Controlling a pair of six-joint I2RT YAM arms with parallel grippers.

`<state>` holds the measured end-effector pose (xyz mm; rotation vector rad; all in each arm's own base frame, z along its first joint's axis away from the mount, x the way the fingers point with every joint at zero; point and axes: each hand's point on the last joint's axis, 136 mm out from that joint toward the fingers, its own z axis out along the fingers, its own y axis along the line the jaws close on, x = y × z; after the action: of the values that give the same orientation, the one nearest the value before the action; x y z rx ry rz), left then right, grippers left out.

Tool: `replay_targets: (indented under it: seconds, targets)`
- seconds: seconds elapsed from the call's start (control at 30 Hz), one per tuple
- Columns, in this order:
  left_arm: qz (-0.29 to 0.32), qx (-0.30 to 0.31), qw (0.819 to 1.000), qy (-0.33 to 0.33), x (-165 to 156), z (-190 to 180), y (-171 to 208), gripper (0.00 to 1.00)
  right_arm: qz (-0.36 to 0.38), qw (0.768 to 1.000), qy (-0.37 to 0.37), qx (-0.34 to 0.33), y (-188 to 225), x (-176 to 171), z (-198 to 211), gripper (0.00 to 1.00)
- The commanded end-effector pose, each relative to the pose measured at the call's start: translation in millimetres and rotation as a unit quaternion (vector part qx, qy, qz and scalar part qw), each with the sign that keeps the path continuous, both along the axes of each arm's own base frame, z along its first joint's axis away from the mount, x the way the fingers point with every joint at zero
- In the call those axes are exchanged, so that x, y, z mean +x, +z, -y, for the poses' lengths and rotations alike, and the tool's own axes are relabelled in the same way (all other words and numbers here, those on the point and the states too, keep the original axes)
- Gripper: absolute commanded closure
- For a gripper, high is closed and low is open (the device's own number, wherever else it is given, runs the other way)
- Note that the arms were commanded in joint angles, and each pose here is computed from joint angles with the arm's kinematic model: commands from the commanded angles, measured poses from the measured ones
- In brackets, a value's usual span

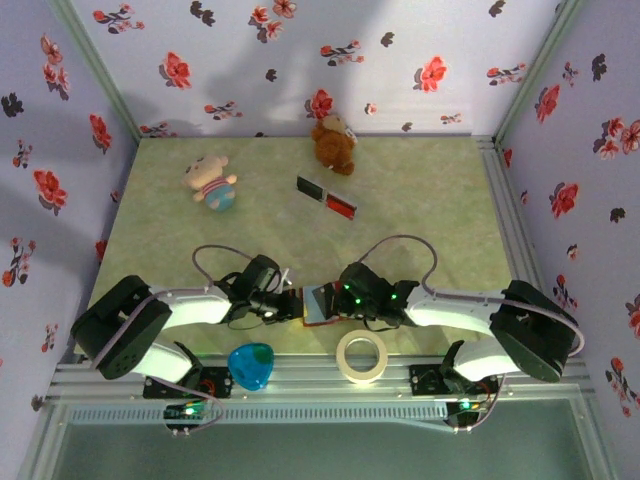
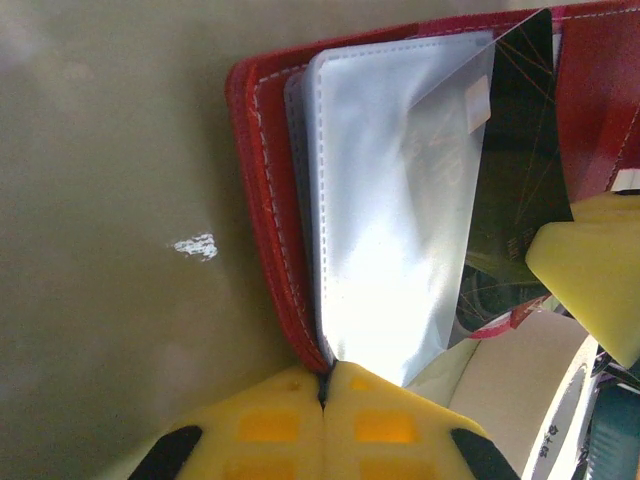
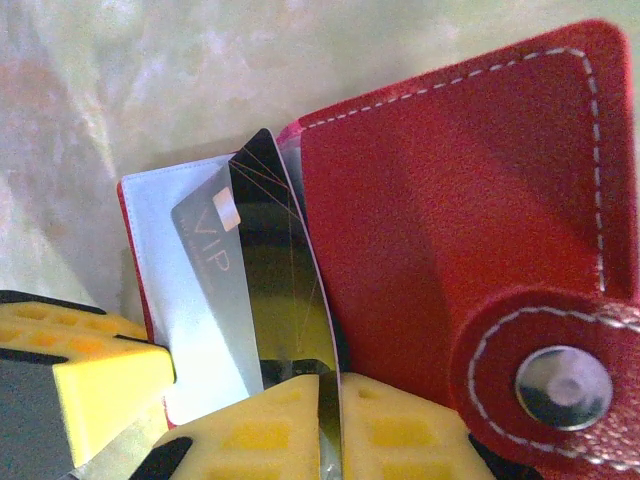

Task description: Put the credit cards into the card holder

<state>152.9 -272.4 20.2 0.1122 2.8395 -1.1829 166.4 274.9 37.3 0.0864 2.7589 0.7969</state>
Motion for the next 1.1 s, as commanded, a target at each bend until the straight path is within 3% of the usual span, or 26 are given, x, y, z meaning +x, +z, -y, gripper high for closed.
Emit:
replay_targets:
  seconds: [0.0, 0.3, 0.6, 0.97, 1.07]
  targets:
    - [-0.037, 0.042, 0.998, -0.007, -22.2, -14.3, -20.8, 0.93, -0.02, 1.0, 0.012, 0.01, -10.2, -12.2, -9.1, 0.89]
    - [-0.037, 0.039, 0.999, -0.002, -21.7, -13.8, -19.9, 0.93, -0.025, 0.999, 0.017, 0.031, -4.9, -14.7, -15.1, 0.87]
    - [-0.035, 0.031, 0.999, 0.002, -20.4, -8.9, -19.7, 0.86, -0.048, 0.995, 0.027, 0.082, -0.7, -20.1, -43.1, 0.86]
    - [-0.046, 0.037, 0.998, 0.01, -24.7, -12.5, -29.1, 0.82, -0.047, 0.996, 0.038, 0.068, -3.2, -30.1, -35.5, 0.82]
    - [-0.044, 0.046, 0.998, 0.007, -26.5, -16.9, -32.3, 0.87, -0.039, 0.997, 0.039, 0.046, -5.4, -31.4, -22.2, 0.82]
